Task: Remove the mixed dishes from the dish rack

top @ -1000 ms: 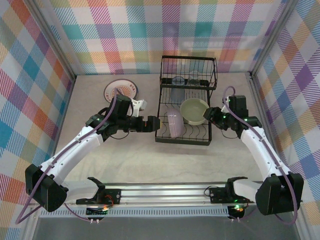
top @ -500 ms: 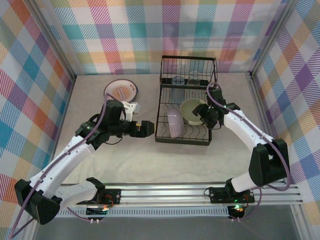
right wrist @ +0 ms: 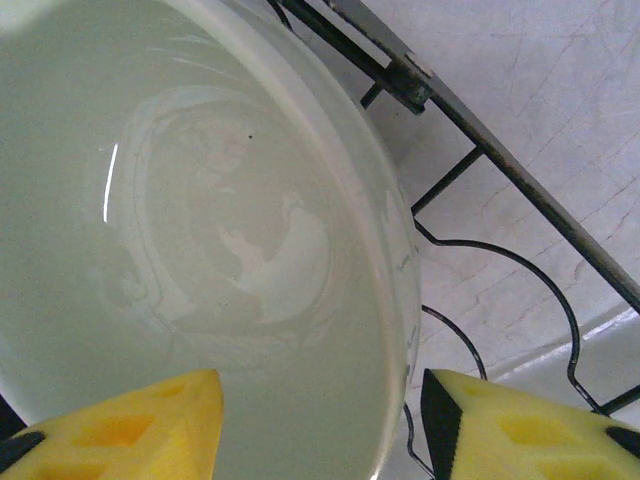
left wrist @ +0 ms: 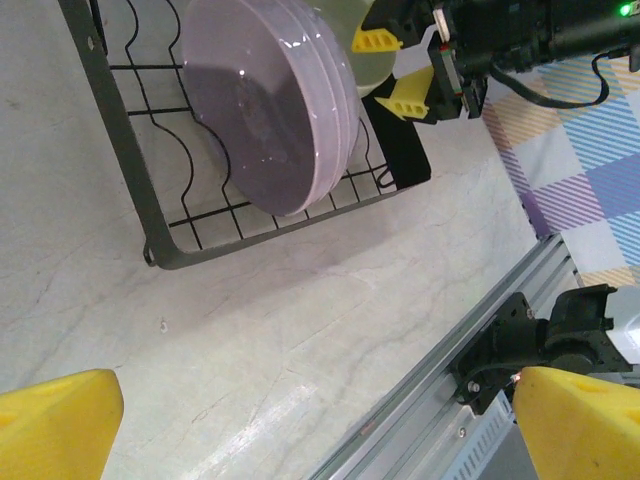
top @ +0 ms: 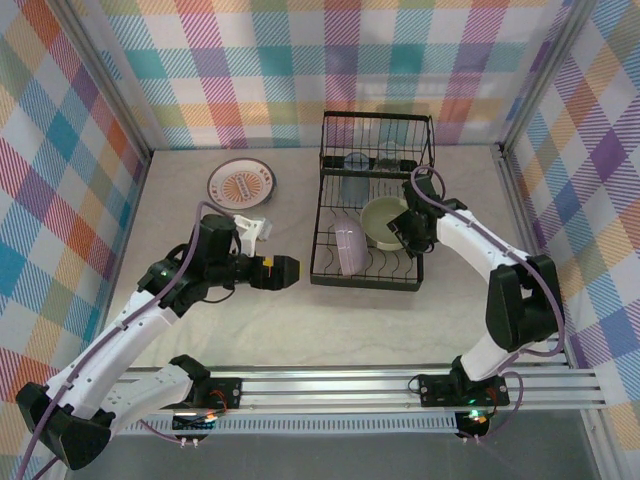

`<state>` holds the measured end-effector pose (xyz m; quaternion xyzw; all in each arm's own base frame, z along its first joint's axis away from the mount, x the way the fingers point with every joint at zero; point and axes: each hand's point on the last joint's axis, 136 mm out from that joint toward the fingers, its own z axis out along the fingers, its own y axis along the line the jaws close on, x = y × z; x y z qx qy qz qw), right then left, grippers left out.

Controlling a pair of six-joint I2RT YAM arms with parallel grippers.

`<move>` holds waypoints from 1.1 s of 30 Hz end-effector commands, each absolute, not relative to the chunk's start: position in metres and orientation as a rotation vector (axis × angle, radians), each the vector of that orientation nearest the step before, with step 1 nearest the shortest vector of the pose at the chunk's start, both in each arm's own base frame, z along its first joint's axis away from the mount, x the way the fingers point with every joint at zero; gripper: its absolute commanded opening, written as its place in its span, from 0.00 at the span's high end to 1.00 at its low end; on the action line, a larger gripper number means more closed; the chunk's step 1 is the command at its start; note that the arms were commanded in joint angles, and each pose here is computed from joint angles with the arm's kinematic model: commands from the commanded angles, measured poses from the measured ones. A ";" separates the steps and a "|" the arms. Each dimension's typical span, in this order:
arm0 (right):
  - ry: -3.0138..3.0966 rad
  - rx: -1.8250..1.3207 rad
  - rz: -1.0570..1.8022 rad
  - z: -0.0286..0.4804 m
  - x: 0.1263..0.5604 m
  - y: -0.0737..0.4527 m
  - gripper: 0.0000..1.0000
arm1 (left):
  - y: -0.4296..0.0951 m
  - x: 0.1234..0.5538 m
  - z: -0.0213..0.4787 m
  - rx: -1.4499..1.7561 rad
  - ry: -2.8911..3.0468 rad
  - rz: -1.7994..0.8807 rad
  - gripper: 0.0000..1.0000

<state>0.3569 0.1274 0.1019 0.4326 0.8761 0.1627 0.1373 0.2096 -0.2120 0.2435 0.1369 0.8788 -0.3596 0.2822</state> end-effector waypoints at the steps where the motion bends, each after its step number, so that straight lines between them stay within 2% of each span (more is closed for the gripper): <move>1: 2.513 1.297 0.451 0.104 0.363 0.128 0.49 | -0.213 0.205 0.246 0.400 2.330 -0.979 0.00; 4: 2.510 1.313 0.444 0.102 0.367 0.129 0.52 | -0.213 0.204 0.249 0.405 2.316 -0.986 0.00; 5: 2.509 1.315 0.443 0.101 0.368 0.129 0.57 | -0.213 0.203 0.249 0.405 2.315 -0.988 0.00; 10: 2.519 1.344 0.448 0.094 0.372 0.133 0.59 | -0.212 0.201 0.250 0.411 2.310 -0.990 0.00; 11: 2.525 1.345 0.449 0.092 0.373 0.134 0.63 | -0.211 0.200 0.250 0.412 2.307 -0.989 0.00; 15: 2.520 1.350 0.454 0.091 0.376 0.135 0.71 | -0.210 0.200 0.251 0.414 2.302 -0.982 0.00; 20: 2.491 1.344 0.454 0.098 0.379 0.133 0.86 | -0.209 0.200 0.251 0.417 2.298 -0.987 0.00; 23: 2.470 1.333 0.458 0.107 0.384 0.131 0.93 | -0.209 0.200 0.251 0.417 2.298 -0.988 0.00; 33: 2.390 1.315 0.478 0.138 0.393 0.120 0.97 | -0.209 0.200 0.249 0.411 2.303 -0.993 0.00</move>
